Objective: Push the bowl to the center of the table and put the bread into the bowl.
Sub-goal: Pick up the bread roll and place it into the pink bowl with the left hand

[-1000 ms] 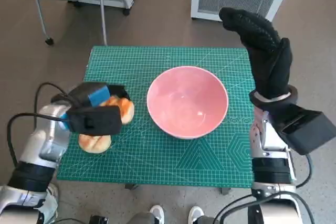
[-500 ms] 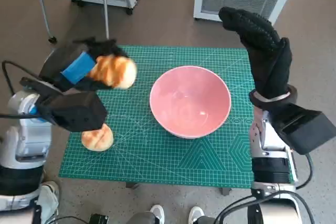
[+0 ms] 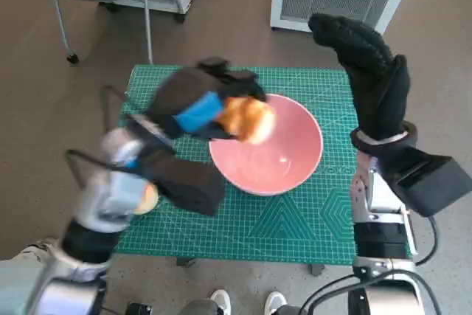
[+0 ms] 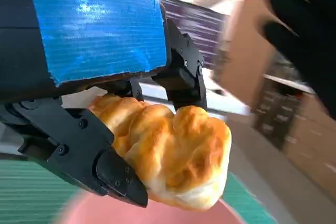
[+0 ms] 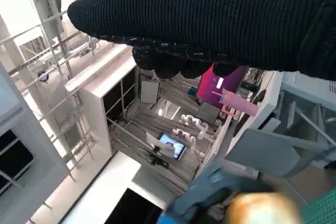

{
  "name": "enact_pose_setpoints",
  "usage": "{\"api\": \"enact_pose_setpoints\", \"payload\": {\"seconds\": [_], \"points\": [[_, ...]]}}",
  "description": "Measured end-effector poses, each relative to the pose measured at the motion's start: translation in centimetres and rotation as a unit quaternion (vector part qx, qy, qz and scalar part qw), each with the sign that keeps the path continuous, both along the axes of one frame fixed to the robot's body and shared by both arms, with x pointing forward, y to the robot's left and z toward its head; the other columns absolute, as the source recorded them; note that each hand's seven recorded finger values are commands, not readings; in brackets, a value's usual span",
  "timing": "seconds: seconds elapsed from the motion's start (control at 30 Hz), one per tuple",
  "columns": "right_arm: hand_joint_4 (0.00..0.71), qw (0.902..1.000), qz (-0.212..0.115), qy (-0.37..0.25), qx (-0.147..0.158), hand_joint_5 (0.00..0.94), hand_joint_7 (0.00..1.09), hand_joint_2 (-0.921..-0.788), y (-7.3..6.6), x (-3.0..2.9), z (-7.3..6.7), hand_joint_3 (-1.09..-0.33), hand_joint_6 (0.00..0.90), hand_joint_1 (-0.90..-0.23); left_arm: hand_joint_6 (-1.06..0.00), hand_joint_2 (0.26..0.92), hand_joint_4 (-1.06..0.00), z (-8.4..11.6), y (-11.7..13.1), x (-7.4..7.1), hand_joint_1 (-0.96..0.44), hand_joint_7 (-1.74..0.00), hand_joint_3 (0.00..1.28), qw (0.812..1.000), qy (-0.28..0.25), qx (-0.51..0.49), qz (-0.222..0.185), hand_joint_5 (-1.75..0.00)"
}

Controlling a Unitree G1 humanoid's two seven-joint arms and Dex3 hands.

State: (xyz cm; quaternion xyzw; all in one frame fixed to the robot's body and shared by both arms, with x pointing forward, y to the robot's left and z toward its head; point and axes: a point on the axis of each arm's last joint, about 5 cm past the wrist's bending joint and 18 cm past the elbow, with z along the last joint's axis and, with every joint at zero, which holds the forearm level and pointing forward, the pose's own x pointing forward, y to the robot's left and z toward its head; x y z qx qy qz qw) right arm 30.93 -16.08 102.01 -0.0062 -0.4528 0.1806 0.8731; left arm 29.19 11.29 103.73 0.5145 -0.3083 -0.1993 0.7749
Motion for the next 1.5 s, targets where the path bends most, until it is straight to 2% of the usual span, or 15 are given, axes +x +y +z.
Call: {"api": "enact_pose_setpoints", "payload": {"seconds": [0.23,0.47,0.53,0.57,0.6,0.63,0.67,0.77,0.87,0.97,1.17,1.5], "points": [[0.263,1.0000,0.002,-0.002,0.001,0.005,0.73,-0.921,0.0,-0.03,0.1,-0.803,-0.001,-0.803,-0.59,0.920,-0.70,-2.7,-2.2,1.4,0.00,-1.21,0.08,0.997,0.057,0.048,-0.016,-1.15],[0.263,1.0000,0.002,-0.003,0.001,0.005,0.73,-0.921,0.0,-0.13,0.0,-0.804,-0.001,-0.802,-0.58,0.920,-0.69,-3.8,-2.5,1.9,0.00,-1.22,0.09,0.994,0.087,0.058,-0.006,-1.17],[0.262,1.0000,0.002,-0.004,0.001,0.005,0.73,-0.921,0.0,-0.19,0.1,-0.805,-0.001,-0.800,-0.51,0.921,-0.65,-3.9,-2.5,2.0,0.00,-1.27,0.14,0.994,0.092,0.058,-0.002,-1.22],[0.262,1.0000,0.002,-0.005,0.001,0.005,0.73,-0.921,0.0,-0.22,0.0,-0.805,-0.001,-0.797,-0.46,0.921,-0.61,-3.9,-2.5,2.0,0.07,-1.19,0.16,0.994,0.094,0.058,0.000,-1.27],[0.263,1.0000,0.001,-0.005,0.001,0.005,0.73,-0.921,-0.1,-0.24,0.0,-0.806,-0.001,-0.792,-0.41,0.921,-0.54,-3.9,-2.4,2.0,0.20,-0.97,0.21,0.993,0.098,0.060,0.001,-1.36],[0.263,1.0000,0.001,-0.006,0.001,0.005,0.73,-0.921,-0.1,-0.27,0.0,-0.807,-0.001,-0.788,-0.37,0.893,-0.47,-3.9,-2.4,2.0,0.13,-0.89,0.20,0.993,0.104,0.061,0.002,-1.21],[0.262,1.0000,0.001,-0.006,0.001,0.005,0.73,-0.921,-0.1,-0.28,0.0,-0.809,-0.001,-0.784,-0.34,0.867,-0.44,-3.8,-2.3,2.0,0.02,-0.72,0.17,0.992,0.110,0.062,0.002,-0.89],[0.261,1.0000,-0.001,-0.008,0.002,0.004,0.73,-0.921,-0.1,-0.32,0.1,-0.813,-0.001,-0.764,-0.26,0.849,-0.26,-3.7,-2.1,2.1,-0.21,-0.35,0.07,0.988,0.135,0.069,0.002,-0.30],[0.261,0.9999,-0.001,-0.009,0.003,0.004,0.73,-0.921,-0.1,-0.34,0.2,-0.823,-0.001,-0.750,-0.21,0.848,-0.15,-3.2,-1.7,2.0,-0.34,-0.20,0.04,0.984,0.162,0.075,0.001,-0.10],[0.261,0.9999,-0.002,-0.010,0.004,0.004,0.71,-0.921,-0.1,-0.35,0.2,-0.844,-0.001,-0.740,-0.18,0.852,-0.10,-2.6,-1.1,1.9,-0.42,-0.14,0.02,0.982,0.172,0.079,0.001,-0.03],[0.262,0.9999,-0.004,-0.011,0.006,0.005,0.70,-0.921,0.0,-0.37,0.2,-0.866,-0.001,-0.733,-0.17,0.855,-0.07,-0.9,0.2,1.2,-0.46,-0.10,0.01,0.982,0.175,0.074,0.006,0.00],[0.261,0.9999,-0.003,-0.012,0.007,0.005,0.70,-0.921,0.1,-0.40,0.2,-0.867,-0.001,-0.746,-0.22,0.835,-0.07,1.6,3.9,-2.5,-0.39,-0.11,0.00,0.991,0.126,0.033,-0.002,0.00]]}}
